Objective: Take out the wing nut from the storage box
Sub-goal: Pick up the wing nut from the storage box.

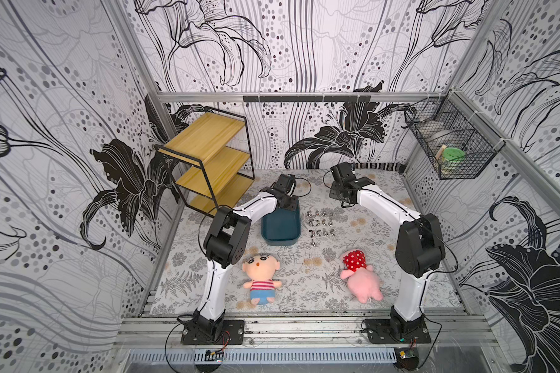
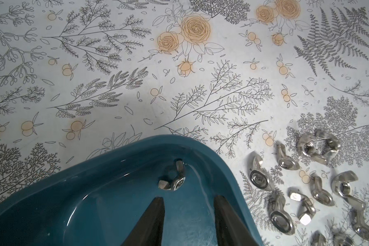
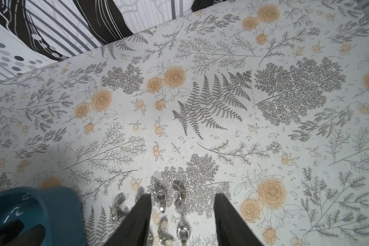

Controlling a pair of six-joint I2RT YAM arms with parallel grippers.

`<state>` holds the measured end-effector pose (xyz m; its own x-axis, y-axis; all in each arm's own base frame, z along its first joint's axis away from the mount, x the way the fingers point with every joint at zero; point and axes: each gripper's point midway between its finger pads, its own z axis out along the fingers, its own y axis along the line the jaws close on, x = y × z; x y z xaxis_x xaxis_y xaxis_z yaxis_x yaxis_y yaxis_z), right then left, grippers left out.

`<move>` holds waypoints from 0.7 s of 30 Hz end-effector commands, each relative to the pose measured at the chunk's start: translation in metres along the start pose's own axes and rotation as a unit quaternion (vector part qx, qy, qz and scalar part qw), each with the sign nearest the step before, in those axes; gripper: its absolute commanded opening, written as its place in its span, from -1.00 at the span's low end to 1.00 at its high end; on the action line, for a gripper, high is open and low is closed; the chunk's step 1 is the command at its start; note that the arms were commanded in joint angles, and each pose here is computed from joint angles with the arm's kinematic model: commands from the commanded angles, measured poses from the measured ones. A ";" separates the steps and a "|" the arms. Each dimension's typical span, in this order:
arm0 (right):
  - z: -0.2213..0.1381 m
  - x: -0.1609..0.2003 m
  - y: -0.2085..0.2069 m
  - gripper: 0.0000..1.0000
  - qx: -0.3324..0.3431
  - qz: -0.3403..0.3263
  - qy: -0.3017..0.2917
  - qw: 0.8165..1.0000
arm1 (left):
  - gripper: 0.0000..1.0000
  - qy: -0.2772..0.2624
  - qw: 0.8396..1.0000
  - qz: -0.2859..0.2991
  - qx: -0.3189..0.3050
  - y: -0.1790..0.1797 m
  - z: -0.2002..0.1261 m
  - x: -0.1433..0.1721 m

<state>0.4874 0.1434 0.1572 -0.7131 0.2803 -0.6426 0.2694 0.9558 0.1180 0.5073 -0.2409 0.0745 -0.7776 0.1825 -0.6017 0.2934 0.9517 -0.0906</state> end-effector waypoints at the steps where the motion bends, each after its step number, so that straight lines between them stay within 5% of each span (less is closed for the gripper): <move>1: -0.008 -0.003 0.005 0.06 -0.017 -0.006 -0.004 1.000 | -0.12 -0.016 1.000 0.015 -0.006 0.000 0.005 -0.008; 21: -0.001 0.005 0.013 0.06 -0.035 -0.006 0.015 0.999 | -0.30 -0.004 0.999 0.031 -0.017 0.004 0.039 -0.004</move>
<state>0.4878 0.1547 0.1566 -0.7281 0.2862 -0.6229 0.2338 0.9579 0.1669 0.5181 -0.2417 0.0349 -0.7897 0.2345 -0.5669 0.3111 0.9495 -0.0406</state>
